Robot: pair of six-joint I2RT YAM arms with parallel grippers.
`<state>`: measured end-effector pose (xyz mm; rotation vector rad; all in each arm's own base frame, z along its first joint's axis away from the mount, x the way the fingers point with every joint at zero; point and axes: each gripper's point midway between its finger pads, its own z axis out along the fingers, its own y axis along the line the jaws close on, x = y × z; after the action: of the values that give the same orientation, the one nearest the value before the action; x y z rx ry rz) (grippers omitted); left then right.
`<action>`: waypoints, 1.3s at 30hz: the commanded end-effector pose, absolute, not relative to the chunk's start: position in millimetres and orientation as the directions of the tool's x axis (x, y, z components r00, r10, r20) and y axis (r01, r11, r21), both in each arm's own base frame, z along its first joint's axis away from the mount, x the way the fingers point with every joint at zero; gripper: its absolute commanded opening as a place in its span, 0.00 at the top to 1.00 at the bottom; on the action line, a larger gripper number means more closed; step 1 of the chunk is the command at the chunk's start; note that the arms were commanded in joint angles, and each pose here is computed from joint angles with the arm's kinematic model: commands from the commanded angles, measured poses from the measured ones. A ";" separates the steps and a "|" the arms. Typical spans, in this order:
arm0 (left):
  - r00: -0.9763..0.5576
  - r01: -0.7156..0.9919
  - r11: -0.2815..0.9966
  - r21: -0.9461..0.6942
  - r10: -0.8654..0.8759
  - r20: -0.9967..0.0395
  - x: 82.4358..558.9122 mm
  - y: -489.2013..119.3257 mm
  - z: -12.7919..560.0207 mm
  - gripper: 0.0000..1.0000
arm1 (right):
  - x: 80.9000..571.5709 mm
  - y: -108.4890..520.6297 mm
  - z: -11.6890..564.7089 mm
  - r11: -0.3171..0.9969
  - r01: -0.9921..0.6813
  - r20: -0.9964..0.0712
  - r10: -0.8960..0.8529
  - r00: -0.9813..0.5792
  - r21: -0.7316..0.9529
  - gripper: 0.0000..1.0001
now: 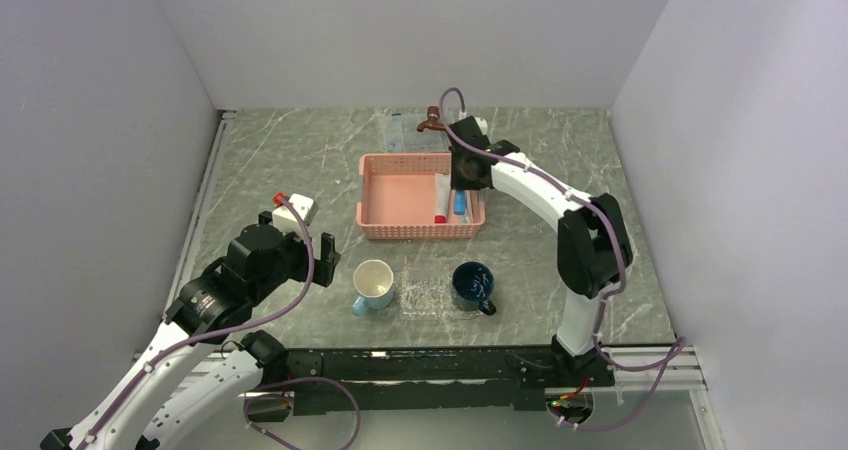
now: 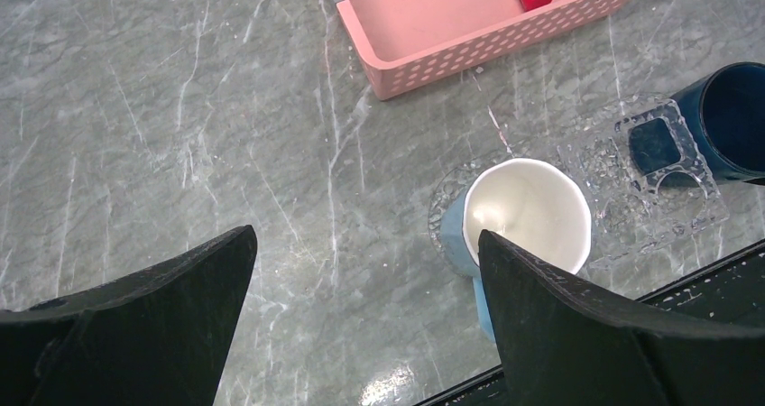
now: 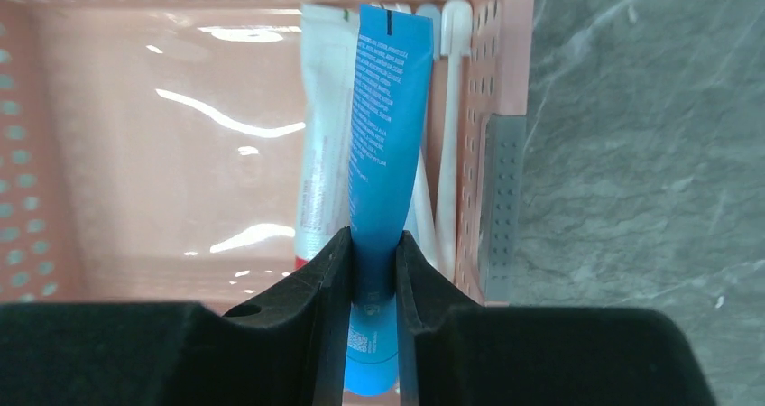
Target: Prepare toiletry sets of a toothbrush and toothpaste on the tray
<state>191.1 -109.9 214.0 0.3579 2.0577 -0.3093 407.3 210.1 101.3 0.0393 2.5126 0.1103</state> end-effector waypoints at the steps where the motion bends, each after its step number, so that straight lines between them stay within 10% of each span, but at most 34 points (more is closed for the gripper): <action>1: -0.441 0.390 0.916 -0.096 0.095 -0.892 195.5 -117.0 222.9 0.01 | 421.4 213.0 167.8 0.988 -0.061 -0.726 0.061 -0.685 0.141 0.83; 24: -0.367 0.646 0.748 -0.152 0.131 -0.921 179.9 -165.4 316.6 0.01 | 248.8 281.0 274.8 0.546 -0.809 -0.873 -0.262 -0.412 0.218 0.79; 39: -0.370 0.864 0.434 -0.256 0.200 -0.907 125.9 -204.9 352.2 0.01 | 143.7 298.4 289.7 0.134 -0.944 -0.868 -0.373 -0.329 0.300 0.79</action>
<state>155.6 -187.6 338.8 0.7500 1.8861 -0.7845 172.2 295.1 267.7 -1.1524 1.9314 1.0545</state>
